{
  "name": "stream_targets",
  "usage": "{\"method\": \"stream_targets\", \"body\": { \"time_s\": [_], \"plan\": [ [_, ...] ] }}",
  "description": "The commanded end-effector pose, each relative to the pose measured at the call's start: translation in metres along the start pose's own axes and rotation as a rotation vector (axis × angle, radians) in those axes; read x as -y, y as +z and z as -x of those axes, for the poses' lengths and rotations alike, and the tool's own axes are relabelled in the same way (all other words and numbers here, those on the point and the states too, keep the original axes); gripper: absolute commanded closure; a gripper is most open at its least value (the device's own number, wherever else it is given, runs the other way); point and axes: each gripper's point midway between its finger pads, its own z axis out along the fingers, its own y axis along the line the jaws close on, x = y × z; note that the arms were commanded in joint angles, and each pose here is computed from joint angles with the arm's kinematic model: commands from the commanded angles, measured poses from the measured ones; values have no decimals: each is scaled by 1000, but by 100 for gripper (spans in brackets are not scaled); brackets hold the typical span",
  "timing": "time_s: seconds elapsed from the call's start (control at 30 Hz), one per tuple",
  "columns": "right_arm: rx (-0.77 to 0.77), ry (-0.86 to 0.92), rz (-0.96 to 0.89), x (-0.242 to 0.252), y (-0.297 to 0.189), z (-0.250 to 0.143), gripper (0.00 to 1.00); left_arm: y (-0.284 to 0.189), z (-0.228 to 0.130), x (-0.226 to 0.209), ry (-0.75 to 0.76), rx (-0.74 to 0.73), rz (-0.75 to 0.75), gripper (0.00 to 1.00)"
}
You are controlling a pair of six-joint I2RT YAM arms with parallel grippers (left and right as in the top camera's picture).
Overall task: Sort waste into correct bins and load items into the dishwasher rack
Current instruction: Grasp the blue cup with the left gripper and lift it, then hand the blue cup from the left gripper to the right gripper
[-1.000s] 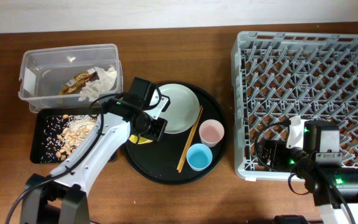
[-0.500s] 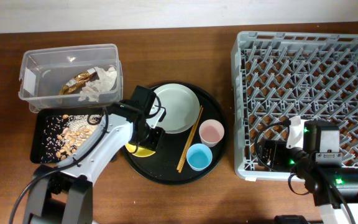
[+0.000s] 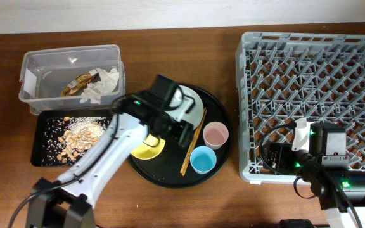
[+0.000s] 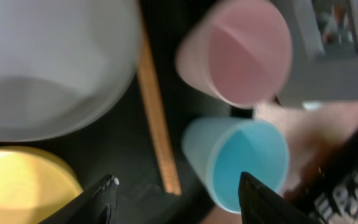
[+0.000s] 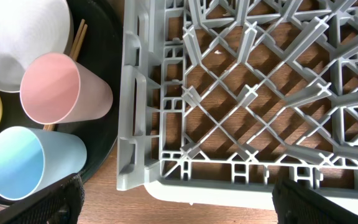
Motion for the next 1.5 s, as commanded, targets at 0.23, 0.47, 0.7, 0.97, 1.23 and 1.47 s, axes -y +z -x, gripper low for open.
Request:
{"method": "stream_targets", "body": {
  "time_s": [0.23, 0.47, 0.7, 0.97, 1.23, 1.47],
  "plan": [
    [15, 2, 8, -2, -4, 5, 2, 73, -48, 28, 59, -272, -22, 73],
    [13, 3, 8, -2, -4, 5, 2, 65, -60, -2, 59, -332, 147, 99],
    [13, 3, 7, -2, -4, 5, 2, 6, -19, 1, 10, -124, 76, 100],
    [129, 51, 37, -7, -6, 34, 2, -76, 36, -3, -128, 213, -321, 100],
    [173, -234, 767, -122, -37, 49, 2, -102, 71, 13, -186, 286, -904, 100],
    [124, -275, 982, -142, -30, 52, 2, -82, 66, 50, -130, 191, -982, 100]
  ]
}}
